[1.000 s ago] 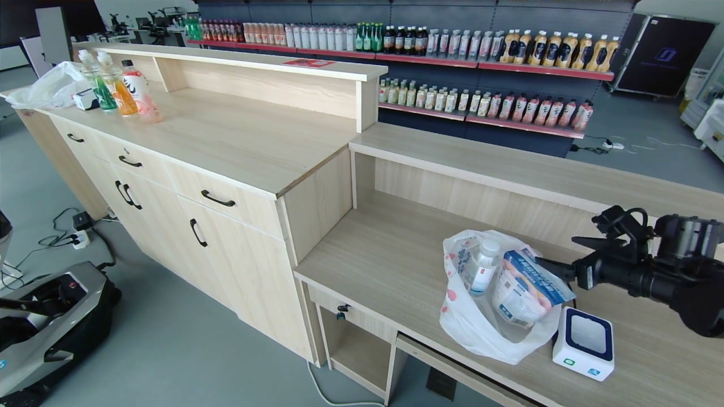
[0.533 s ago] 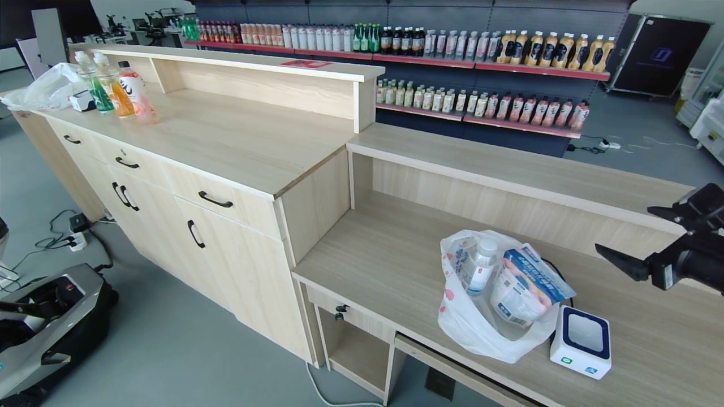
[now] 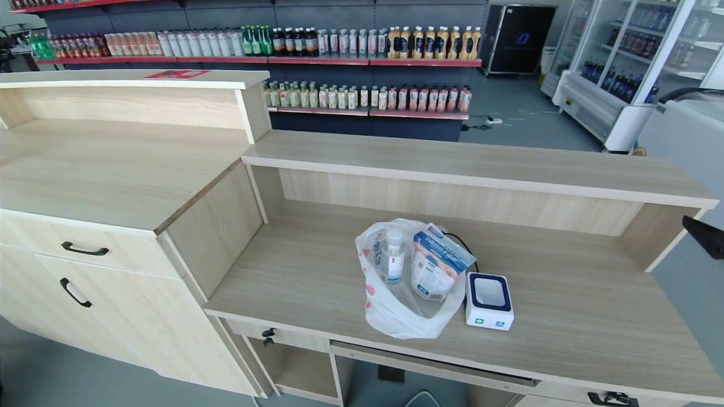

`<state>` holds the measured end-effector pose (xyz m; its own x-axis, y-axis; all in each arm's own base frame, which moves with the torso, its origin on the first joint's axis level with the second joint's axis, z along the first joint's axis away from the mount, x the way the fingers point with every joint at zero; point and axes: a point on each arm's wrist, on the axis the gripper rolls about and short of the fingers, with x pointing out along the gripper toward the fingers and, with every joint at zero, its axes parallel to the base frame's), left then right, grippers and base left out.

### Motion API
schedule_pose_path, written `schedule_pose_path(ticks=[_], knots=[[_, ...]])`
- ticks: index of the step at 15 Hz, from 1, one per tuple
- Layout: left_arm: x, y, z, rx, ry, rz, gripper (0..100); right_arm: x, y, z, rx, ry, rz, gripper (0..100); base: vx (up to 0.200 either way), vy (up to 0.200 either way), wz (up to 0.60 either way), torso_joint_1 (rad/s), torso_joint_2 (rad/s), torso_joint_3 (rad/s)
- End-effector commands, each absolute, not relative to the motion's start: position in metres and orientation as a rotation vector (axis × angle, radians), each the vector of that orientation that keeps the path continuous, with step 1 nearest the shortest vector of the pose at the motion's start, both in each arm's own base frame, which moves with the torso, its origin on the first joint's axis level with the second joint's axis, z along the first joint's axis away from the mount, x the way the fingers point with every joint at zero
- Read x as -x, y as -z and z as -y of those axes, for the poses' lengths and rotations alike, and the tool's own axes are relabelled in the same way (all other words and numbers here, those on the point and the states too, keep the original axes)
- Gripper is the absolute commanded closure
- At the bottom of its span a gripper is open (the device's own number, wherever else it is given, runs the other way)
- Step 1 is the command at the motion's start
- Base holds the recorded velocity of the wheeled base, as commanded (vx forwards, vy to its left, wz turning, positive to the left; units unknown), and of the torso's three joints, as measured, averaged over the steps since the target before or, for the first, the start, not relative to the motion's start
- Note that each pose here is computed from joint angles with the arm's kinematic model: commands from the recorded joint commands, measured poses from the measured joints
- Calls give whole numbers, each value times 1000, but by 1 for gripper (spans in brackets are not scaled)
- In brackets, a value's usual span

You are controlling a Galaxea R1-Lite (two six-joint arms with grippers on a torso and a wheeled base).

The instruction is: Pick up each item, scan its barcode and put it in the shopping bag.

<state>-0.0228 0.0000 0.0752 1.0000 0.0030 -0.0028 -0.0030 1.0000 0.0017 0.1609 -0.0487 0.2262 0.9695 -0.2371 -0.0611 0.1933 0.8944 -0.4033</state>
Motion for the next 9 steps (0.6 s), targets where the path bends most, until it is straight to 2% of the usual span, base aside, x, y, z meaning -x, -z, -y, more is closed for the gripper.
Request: schedule_pose_path(ticks=[1, 5, 9], knots=[[23, -75, 0, -2, -3, -2, 0, -116, -232, 35, 356, 306, -68, 0, 0, 0, 0, 0, 0, 0], [23, -75, 0, -2, -3, -2, 0, -79, -210, 14, 273, 203, 11, 0, 0, 0, 0, 0, 0, 0], [23, -75, 0, -2, -3, -3, 0, -28, -161, 5, 184, 220, 66, 0, 0, 0, 0, 0, 0, 0]])
